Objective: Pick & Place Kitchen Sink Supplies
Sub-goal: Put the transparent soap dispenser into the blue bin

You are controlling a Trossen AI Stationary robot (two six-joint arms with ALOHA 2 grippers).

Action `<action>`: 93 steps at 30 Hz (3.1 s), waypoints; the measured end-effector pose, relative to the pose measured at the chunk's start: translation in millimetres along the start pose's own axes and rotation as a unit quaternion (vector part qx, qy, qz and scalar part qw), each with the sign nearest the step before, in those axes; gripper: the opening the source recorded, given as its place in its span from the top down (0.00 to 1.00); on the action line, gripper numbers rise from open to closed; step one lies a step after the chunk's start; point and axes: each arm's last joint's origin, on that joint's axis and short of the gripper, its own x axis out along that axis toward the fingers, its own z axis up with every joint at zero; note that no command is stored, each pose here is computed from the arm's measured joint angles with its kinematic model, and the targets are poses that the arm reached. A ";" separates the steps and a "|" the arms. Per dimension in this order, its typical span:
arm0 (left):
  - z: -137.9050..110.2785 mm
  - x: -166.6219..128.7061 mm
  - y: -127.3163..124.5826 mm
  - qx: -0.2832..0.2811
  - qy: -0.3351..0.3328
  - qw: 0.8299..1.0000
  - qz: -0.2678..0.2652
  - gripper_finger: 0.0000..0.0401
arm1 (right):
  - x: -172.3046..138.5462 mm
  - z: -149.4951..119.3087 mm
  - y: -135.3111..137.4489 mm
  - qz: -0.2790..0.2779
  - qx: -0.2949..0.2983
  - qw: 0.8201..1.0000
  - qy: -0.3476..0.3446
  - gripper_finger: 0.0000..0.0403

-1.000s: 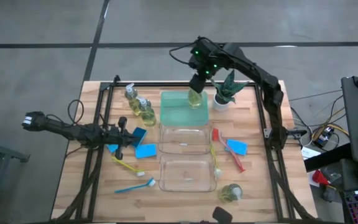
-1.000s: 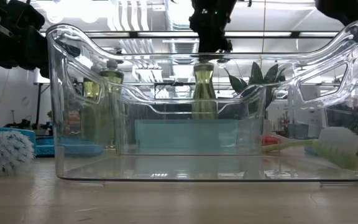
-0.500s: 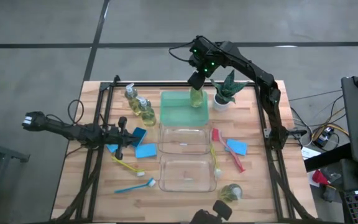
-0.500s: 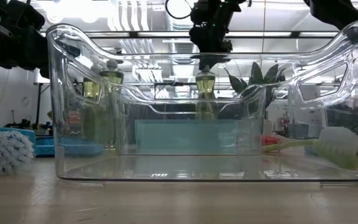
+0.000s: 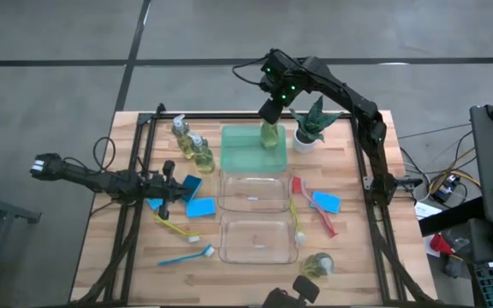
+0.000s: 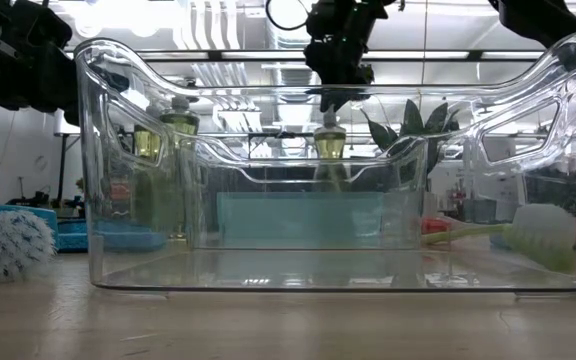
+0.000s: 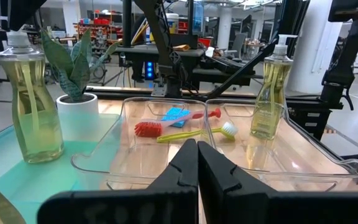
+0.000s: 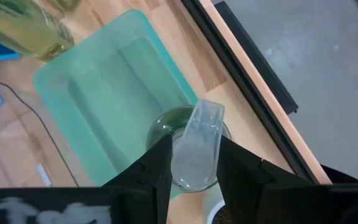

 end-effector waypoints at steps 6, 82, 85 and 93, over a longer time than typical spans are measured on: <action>-0.2 0.0 0.0 0.000 0.000 1.000 0.000 1.00 | -2.7 -2.0 0.1 0.000 -0.017 1.000 0.005 0.75; -0.7 0.0 0.0 0.001 0.004 1.000 0.000 1.00 | -125.5 -252.8 269.9 0.117 -0.025 0.972 0.202 0.47; -0.8 0.0 0.0 0.001 0.004 1.000 0.000 1.00 | -121.6 -259.8 272.2 0.110 -0.002 0.966 0.232 0.47; -0.9 0.0 0.0 0.001 0.004 1.000 0.000 1.00 | -116.3 -271.2 276.0 0.090 0.023 0.962 0.256 0.47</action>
